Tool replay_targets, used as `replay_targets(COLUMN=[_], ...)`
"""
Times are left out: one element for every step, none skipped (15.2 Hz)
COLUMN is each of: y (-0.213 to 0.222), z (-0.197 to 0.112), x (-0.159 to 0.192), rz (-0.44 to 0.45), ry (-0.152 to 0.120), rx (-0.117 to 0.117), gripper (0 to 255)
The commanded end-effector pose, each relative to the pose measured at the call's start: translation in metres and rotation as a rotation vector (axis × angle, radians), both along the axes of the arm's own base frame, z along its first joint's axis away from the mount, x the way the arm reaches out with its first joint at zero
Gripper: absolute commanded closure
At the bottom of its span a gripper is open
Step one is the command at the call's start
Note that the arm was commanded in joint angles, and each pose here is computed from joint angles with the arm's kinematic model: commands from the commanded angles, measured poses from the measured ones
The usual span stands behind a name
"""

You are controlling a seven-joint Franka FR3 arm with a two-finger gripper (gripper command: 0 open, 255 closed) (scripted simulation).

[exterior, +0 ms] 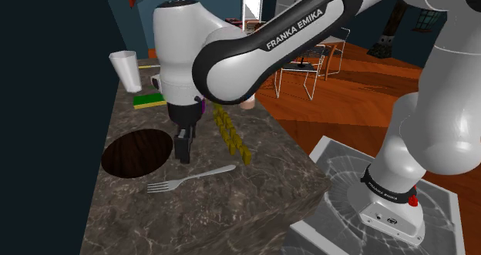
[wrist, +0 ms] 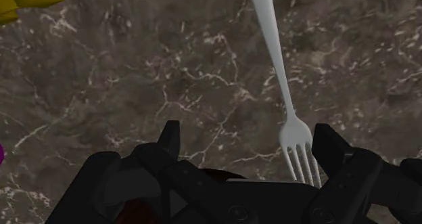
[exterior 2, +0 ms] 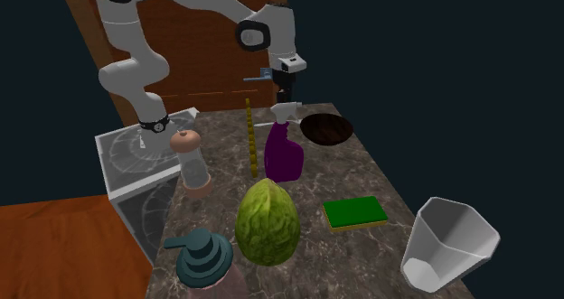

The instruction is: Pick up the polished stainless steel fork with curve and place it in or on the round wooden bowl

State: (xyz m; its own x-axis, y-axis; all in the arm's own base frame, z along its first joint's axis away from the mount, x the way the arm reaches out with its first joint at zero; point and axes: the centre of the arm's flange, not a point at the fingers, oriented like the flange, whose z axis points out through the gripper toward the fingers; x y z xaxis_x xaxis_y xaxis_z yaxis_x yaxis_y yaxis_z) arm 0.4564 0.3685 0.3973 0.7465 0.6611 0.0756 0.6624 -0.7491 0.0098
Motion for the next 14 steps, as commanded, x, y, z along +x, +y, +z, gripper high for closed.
replay_targets(y=[0.023, 0.034, 0.045, 0.056, 0.057, 0.057, 0.058, 0.058, 0.058, 0.059, 0.059, 0.059, 0.059, 0.059], z=[-0.012, -0.017, -0.023, -0.029, -0.029, -0.034, -0.040, -0.045, -0.050, -0.056, -0.061, -0.069, -0.069, -0.069], x=[-0.004, -0.006, -0.009, -0.011, -0.011, -0.011, -0.011, -0.011, -0.010, -0.010, -0.010, -0.010, -0.010, -0.010], rz=[0.046, 0.069, 0.092, 0.114, 0.117, 0.117, 0.117, 0.117, 0.117, 0.117, 0.117, 0.117, 0.117, 0.117], ry=[0.006, 0.009, 0.012, 0.015, 0.015, 0.015, 0.015, 0.015, 0.015, 0.015, 0.015, 0.015, 0.015, 0.015], rx=[0.005, 0.007, 0.010, 0.012, 0.012, 0.012, 0.012, 0.012, 0.012, 0.012, 0.012, 0.012, 0.012, 0.012], gripper=[0, 0, 0, 0, 0, 0, 0, 0, 0, 0, 0, 0, 0, 0])
